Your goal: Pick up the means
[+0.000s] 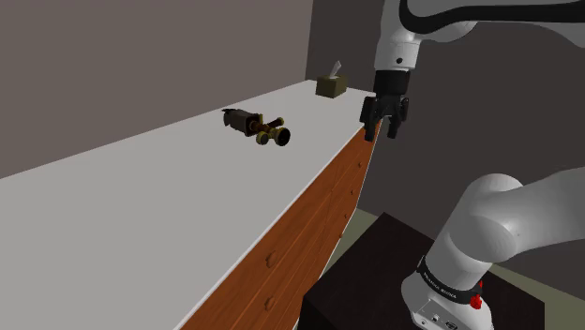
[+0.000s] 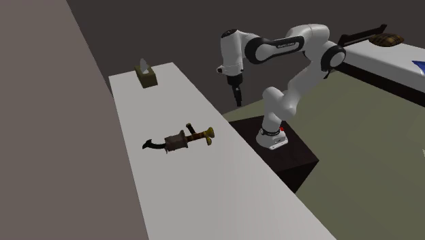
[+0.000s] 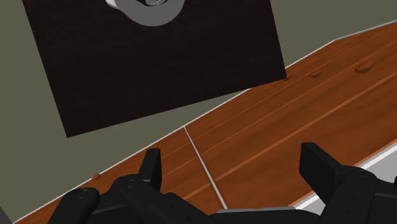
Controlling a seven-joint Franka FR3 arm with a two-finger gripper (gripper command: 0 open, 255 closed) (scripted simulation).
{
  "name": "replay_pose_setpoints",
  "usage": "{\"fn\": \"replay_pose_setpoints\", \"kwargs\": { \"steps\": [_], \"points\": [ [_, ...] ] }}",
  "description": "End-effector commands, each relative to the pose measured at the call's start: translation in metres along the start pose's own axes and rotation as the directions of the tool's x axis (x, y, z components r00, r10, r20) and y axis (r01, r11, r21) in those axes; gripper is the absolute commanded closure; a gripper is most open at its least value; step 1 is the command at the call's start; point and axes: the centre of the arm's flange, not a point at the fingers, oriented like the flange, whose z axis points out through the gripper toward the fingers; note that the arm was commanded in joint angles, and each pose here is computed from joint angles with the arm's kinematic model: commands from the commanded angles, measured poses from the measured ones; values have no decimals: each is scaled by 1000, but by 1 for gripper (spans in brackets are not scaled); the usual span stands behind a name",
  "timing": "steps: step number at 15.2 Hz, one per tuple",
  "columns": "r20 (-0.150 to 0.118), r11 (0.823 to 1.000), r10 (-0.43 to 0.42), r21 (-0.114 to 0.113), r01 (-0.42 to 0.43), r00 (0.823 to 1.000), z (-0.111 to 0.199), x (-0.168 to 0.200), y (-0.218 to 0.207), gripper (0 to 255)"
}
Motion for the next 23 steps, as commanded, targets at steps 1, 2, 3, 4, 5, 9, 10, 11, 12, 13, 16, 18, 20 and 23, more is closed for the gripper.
{"fn": "replay_pose_setpoints", "kwargs": {
  "steps": [1,2,3,4,5,9,10,11,12,13,16,18,20,23],
  "points": [
    [0,1000,0,0,0,1000,0,0,0,0],
    [-2,1000,-13,-5,13,1000,-2,11,-7,0],
    [-4,1000,-26,-10,26,1000,-4,22,-14,0],
    [-6,999,-39,-16,39,999,-6,33,-22,0],
    [-7,998,-53,-21,52,999,-7,44,-29,0],
    [-14,994,-105,-42,104,994,-14,86,-61,0],
    [-15,992,-118,-47,117,993,-16,97,-69,0],
    [-17,990,-131,-53,130,991,-18,107,-77,0],
    [-18,988,-144,-58,143,989,-20,117,-86,0],
    [-19,986,-157,-63,156,987,-21,127,-94,0],
    [-22,978,-196,-80,194,980,-26,156,-121,0],
    [-24,971,-222,-91,219,975,-29,175,-140,0],
    [-25,964,-248,-101,244,968,-32,194,-159,0],
    [-27,952,-286,-118,282,958,-36,220,-189,0]
  ]
}}
